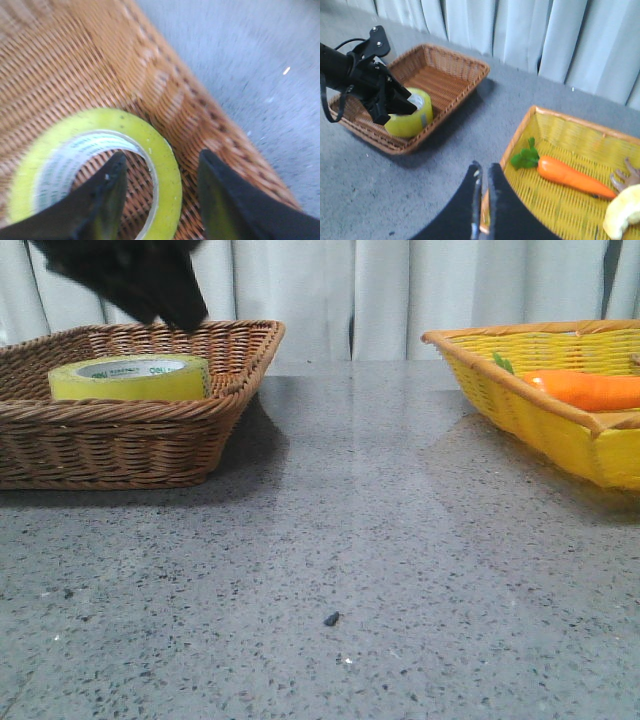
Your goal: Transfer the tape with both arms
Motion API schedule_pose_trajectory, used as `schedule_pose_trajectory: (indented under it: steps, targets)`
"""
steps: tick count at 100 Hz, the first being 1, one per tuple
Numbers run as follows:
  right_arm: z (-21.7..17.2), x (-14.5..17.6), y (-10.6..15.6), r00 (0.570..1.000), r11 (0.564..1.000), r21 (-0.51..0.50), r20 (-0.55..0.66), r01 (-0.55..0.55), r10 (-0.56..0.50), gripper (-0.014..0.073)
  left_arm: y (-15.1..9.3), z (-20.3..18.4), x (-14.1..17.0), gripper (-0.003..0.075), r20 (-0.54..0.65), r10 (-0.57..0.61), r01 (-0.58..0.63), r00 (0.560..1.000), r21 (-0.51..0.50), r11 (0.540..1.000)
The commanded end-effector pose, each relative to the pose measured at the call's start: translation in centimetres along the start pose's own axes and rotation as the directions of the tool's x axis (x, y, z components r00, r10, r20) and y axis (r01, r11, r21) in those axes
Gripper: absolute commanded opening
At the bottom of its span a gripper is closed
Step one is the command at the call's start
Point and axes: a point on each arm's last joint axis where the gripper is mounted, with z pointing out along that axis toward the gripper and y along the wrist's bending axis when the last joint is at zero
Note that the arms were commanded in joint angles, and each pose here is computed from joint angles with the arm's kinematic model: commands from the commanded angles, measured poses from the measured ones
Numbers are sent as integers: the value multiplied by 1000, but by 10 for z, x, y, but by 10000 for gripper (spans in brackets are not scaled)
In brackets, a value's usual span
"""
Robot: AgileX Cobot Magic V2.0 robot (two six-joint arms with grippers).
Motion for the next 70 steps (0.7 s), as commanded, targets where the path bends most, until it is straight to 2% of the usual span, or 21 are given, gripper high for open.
schedule_pose_trajectory:
  steps: [1, 14, 26, 40, 56, 70]
  targets:
    - [-10, 4, -2, 984, 1000, 16, 178, 24, -26, -74, 1, -46, -16, 181, 169, -25, 25, 985, 3, 1000]
    - [-18, 33, -3, 959, 999, 28, 279, 39, -45, -74, -1, -83, -12, -21, 276, -40, 38, 960, 14, 999]
    - [-23, 63, -1, 926, 999, 18, 375, 39, -43, -74, -3, -108, 5, -21, 355, -46, 43, 934, 15, 999]
    - [-18, 96, 1, 903, 1000, -3, 430, 21, -18, -74, -5, -142, 35, -21, 464, -44, 45, 885, 9, 999]
    - [-4, 130, 4, 901, 999, -1, 433, 40, -36, -74, -8, -177, 81, -21, 594, -41, 48, 804, 4, 999]
    - [2, 146, 5, 873, 997, 15, 483, 71, -69, -74, -11, -191, 126, -21, 650, -44, 52, 759, 7, 999]
